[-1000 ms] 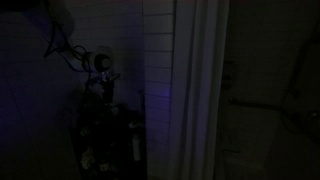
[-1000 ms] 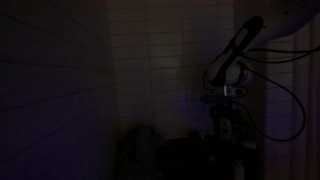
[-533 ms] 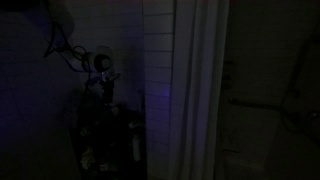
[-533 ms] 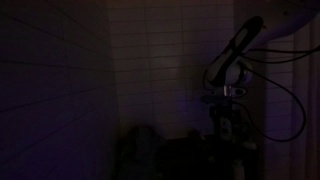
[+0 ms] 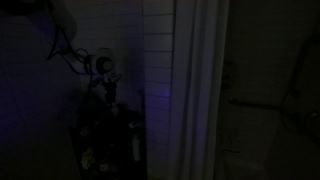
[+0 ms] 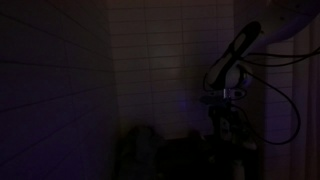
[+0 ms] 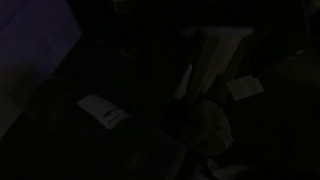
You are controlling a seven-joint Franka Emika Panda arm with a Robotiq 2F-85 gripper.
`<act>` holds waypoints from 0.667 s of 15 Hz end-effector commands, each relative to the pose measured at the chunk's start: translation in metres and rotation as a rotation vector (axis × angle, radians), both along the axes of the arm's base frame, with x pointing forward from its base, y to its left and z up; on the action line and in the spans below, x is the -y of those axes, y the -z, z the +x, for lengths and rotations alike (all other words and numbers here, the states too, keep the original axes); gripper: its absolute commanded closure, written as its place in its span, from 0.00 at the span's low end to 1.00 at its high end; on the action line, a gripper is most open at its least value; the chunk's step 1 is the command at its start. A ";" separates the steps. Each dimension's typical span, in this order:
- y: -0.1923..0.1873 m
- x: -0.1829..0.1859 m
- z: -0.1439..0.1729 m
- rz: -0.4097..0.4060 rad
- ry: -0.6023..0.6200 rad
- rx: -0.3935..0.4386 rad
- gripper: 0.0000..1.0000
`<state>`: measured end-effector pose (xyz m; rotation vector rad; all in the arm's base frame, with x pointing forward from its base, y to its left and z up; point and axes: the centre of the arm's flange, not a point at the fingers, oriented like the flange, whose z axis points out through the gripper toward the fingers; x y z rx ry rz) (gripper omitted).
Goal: Move the black bottle to the left
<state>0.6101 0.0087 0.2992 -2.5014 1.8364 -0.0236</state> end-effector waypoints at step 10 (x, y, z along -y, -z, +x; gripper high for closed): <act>0.037 0.012 0.055 0.006 0.047 -0.017 0.87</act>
